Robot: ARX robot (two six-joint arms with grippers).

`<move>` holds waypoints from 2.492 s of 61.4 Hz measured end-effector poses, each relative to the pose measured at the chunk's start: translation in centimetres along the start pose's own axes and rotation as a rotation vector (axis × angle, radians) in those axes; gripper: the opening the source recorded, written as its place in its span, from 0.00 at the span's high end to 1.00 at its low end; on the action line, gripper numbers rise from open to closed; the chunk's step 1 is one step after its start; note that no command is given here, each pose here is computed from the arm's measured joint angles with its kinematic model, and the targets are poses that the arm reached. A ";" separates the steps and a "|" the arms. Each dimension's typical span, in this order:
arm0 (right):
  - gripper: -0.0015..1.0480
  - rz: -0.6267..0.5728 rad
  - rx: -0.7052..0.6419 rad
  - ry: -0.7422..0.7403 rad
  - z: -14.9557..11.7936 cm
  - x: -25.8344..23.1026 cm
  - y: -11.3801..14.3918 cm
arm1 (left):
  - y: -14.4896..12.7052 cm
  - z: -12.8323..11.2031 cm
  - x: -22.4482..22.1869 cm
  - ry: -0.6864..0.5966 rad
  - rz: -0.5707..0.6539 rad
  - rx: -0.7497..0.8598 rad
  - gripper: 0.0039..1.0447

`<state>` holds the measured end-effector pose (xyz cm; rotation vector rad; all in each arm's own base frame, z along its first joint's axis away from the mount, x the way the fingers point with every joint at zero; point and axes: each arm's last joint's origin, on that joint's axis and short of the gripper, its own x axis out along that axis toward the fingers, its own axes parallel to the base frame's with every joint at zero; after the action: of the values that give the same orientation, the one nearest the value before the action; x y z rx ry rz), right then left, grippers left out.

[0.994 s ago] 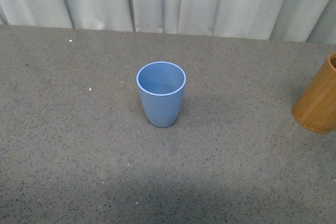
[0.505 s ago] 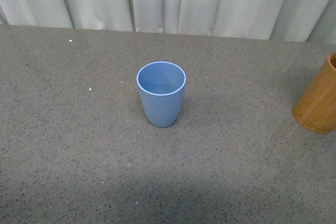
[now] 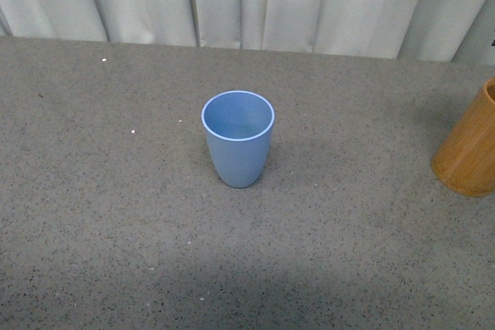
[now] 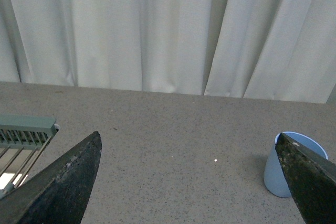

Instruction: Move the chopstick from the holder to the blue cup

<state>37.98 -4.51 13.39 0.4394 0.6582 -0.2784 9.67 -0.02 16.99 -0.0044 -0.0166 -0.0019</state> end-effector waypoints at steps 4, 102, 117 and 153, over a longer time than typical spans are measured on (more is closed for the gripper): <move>0.19 -0.006 0.000 0.005 -0.3 0.4 -0.2 | 0.0 0.0 0.0 0.000 0.000 0.000 0.06; 0.99 0.198 -0.020 -0.331 5.3 -8.8 3.3 | 0.0 0.0 0.0 0.000 0.000 0.000 0.06; 0.99 0.319 -0.040 -0.361 5.6 -10.1 6.8 | 0.0 0.0 0.0 0.000 0.000 0.000 0.06; 0.99 0.548 -0.066 -0.257 0.5 -9.8 15.5 | 0.0 0.0 0.0 0.000 0.000 0.000 0.06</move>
<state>36.70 9.87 24.72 0.4931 0.2765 0.2051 9.67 -0.02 16.99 -0.0040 -0.0166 -0.0019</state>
